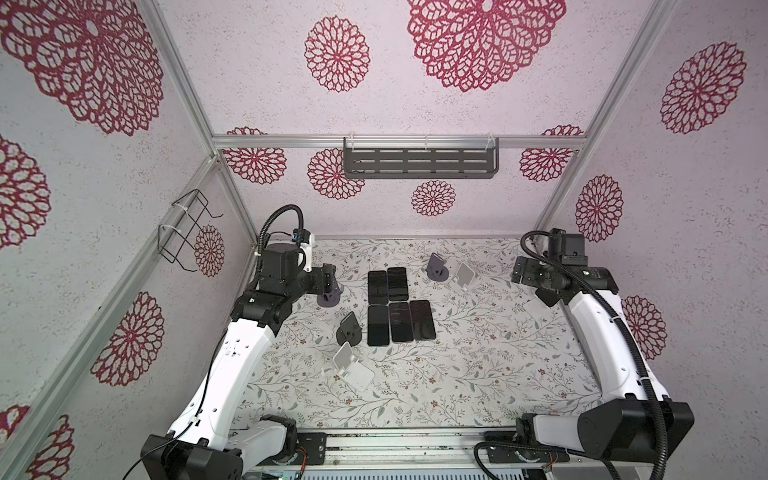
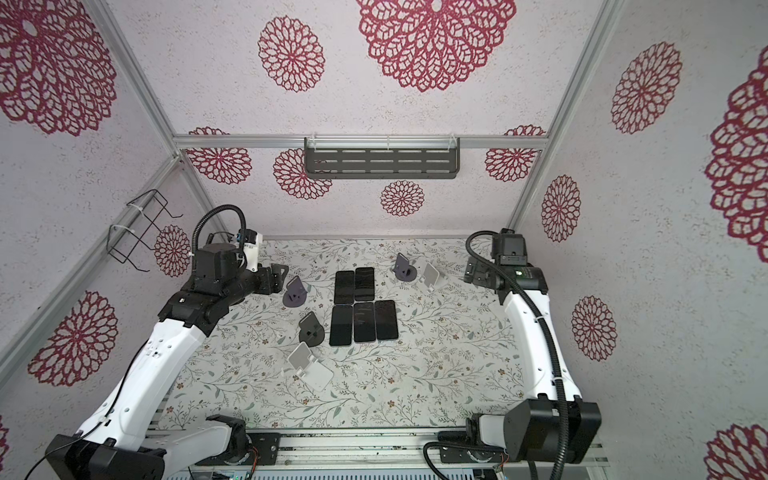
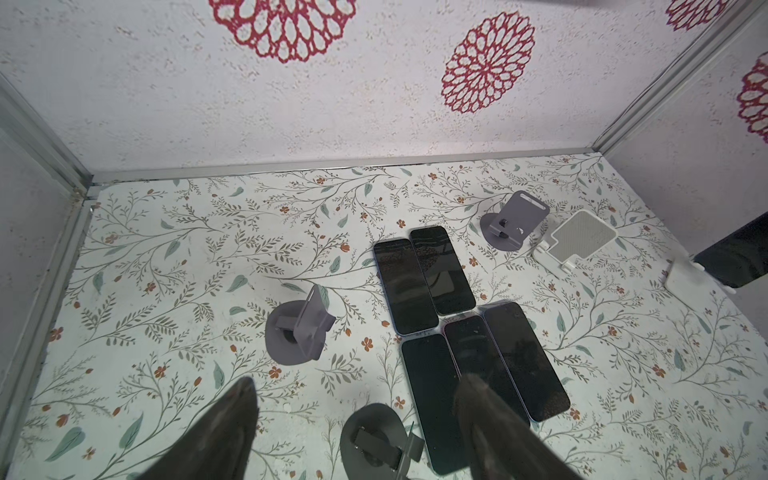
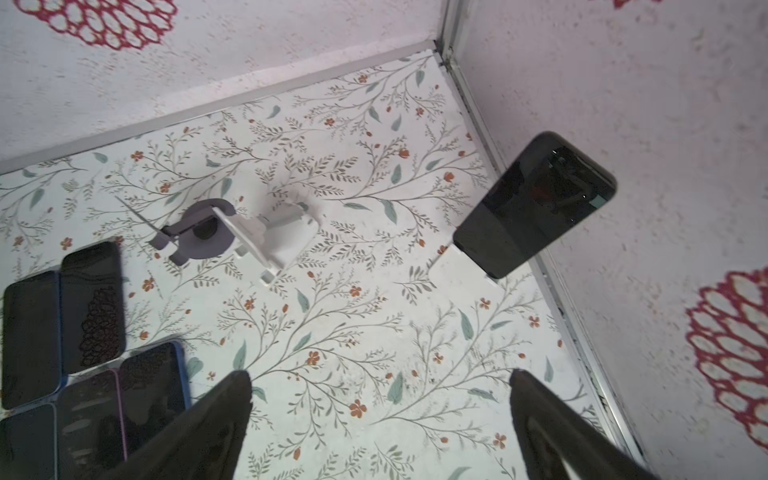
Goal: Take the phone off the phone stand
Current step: 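Move the right gripper toward the last dark phone on its stand, then close the right gripper on the top edge of the standing dark phone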
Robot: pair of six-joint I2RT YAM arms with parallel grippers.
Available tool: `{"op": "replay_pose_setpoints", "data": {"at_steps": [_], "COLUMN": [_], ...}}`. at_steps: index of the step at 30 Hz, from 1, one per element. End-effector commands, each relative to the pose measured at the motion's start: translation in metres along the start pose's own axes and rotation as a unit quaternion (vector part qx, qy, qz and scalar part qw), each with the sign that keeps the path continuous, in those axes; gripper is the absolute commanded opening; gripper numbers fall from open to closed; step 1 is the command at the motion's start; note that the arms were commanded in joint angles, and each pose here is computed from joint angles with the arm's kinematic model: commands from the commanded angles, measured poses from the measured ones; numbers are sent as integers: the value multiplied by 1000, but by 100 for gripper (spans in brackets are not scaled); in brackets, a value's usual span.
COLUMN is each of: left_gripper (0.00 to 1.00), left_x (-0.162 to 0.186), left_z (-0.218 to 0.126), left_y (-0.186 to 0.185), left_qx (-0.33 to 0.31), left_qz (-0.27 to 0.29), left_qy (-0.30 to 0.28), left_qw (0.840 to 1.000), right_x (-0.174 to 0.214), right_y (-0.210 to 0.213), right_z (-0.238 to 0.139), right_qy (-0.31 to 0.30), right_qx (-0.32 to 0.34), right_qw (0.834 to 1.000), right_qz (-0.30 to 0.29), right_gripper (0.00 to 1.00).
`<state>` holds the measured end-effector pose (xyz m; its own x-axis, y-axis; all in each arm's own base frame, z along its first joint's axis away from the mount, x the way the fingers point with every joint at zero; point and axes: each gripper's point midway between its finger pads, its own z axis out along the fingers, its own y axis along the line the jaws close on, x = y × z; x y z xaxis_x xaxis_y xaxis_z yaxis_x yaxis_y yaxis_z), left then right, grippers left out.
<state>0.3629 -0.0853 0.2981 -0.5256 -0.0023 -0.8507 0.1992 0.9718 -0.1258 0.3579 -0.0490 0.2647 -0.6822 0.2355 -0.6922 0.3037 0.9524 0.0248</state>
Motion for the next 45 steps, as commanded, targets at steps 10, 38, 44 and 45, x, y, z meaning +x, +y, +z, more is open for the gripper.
{"op": "replay_pose_setpoints", "data": {"at_steps": [10,38,44,45], "left_gripper": [82,83,84,84], "left_x": [-17,-18,-20,-20], "left_z": [7,-3,-6,-6], "left_y": [-26,-30,-31,-31], "left_qx": [61,36,38,38], "left_qz": [-45,-47,-47,-47], "left_qy": [-26,-56,-59,-59], "left_qw": [997,997,996,996], "right_x": [15,-45,-55,-53], "right_y": [-109,-111,-115,-116], "right_z": [34,110,121,124], "right_qy": [-37,-149,-146,-141], "right_qx": [140,193,222,226], "right_qw": [974,920,916,916], "right_qz": [176,307,302,302], "right_gripper": [99,99,99,99]}}
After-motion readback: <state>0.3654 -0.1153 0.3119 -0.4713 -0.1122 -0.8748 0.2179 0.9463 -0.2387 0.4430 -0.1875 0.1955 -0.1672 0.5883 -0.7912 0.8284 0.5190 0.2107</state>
